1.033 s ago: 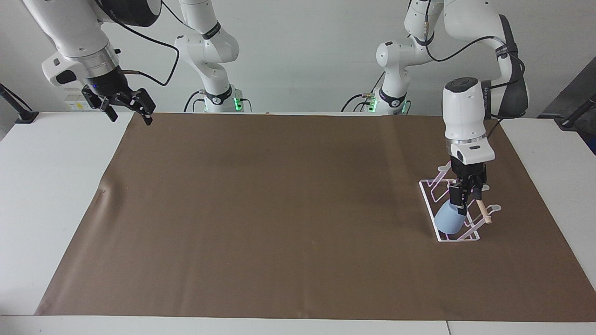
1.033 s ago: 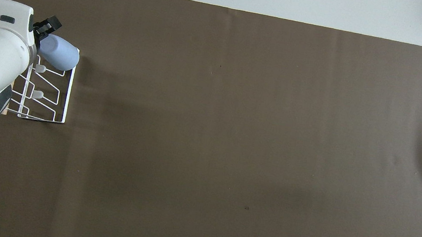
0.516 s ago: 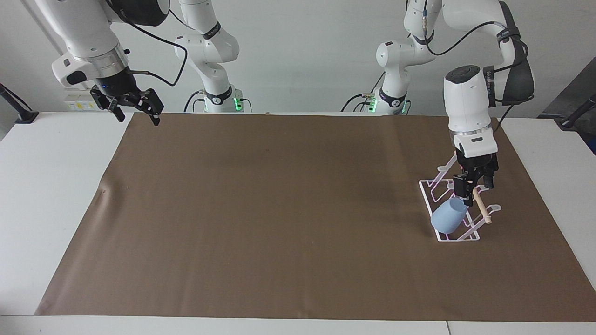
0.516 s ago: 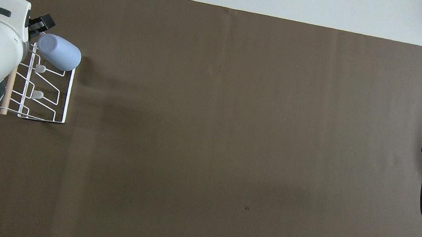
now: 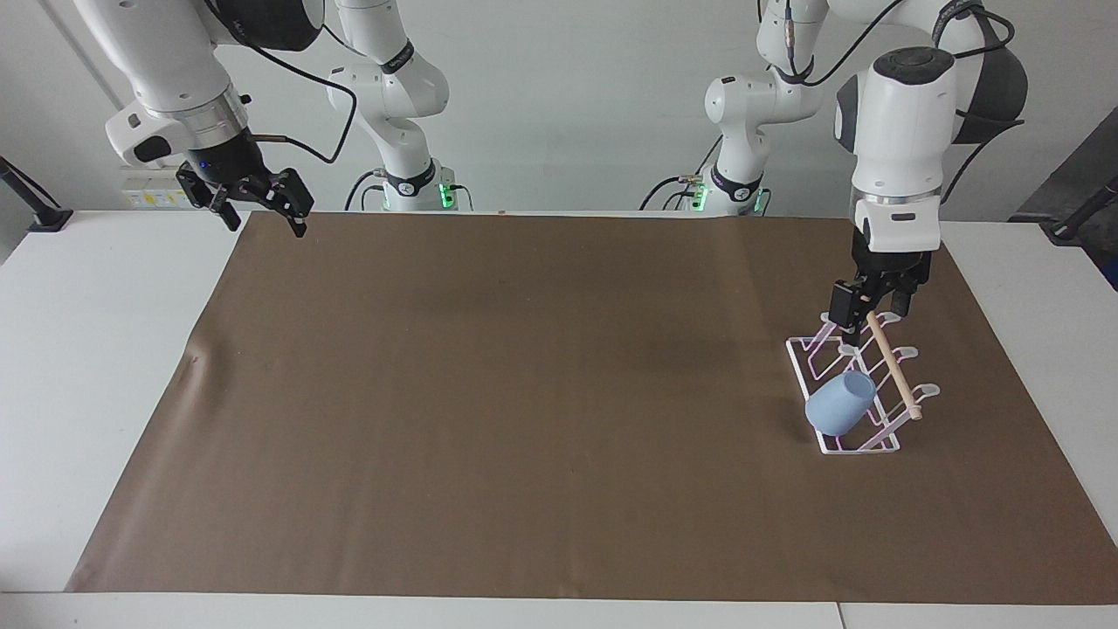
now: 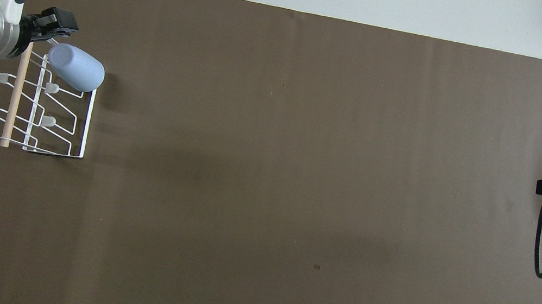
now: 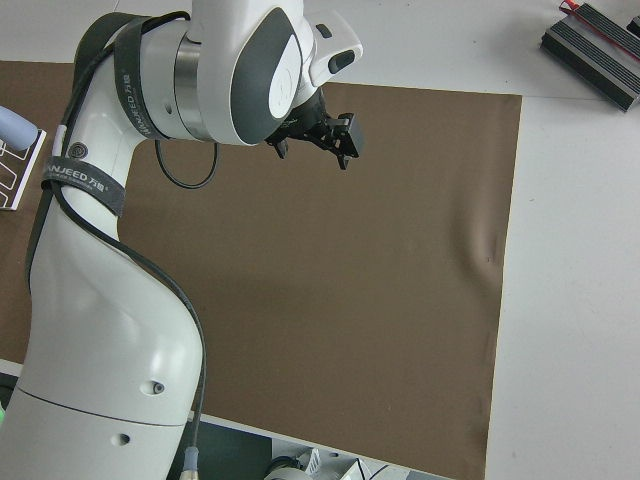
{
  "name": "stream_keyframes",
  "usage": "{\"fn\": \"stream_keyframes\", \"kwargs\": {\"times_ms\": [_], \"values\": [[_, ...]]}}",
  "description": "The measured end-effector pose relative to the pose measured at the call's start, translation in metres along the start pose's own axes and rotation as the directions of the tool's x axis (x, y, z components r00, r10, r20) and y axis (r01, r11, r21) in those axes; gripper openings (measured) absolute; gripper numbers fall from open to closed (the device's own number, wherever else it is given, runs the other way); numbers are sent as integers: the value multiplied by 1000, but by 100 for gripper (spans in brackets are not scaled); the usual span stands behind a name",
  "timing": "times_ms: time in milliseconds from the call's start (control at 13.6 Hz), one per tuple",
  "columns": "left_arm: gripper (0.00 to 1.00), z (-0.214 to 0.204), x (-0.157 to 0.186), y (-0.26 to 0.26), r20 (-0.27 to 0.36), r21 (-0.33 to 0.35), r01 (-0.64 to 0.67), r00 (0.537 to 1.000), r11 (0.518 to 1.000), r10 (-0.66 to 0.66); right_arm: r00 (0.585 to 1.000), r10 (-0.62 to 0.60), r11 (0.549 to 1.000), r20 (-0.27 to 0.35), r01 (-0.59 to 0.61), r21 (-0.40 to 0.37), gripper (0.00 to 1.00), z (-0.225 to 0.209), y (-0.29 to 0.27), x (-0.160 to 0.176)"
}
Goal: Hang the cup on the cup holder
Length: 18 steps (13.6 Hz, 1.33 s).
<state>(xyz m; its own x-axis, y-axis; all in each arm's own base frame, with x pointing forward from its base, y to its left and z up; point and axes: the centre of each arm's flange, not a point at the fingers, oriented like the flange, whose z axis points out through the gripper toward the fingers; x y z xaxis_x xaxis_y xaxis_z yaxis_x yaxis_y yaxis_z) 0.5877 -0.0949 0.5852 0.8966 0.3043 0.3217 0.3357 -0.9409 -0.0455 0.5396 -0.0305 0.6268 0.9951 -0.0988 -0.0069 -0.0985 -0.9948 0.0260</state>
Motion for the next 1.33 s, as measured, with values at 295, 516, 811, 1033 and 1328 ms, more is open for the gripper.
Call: {"fn": "stream_keyframes", "kwargs": {"times_ms": [295, 516, 811, 1033, 1328], "values": [[100, -33, 1, -20, 164, -52, -232, 957, 971, 238, 999, -23, 1000, -25, 23, -3, 100, -1, -12, 2], [100, -43, -1, -44, 274, -124, -319, 899, 939, 342, 1000, -22, 1000, -19, 22, -3, 100, 0, -12, 2], [100, -45, -7, -52, 327, -162, -381, 850, 910, 414, 1000, -14, 1000, 27, 14, -5, 100, 0, -6, -4], [100, -51, -11, -47, 333, -189, -395, 835, 899, 437, 1000, -19, 1000, 24, 19, -4, 100, -1, -2, -3], [100, -60, -16, -42, 329, -197, -413, 826, 889, 457, 1000, -19, 1000, 24, 19, -4, 100, -1, -2, -3]]}}
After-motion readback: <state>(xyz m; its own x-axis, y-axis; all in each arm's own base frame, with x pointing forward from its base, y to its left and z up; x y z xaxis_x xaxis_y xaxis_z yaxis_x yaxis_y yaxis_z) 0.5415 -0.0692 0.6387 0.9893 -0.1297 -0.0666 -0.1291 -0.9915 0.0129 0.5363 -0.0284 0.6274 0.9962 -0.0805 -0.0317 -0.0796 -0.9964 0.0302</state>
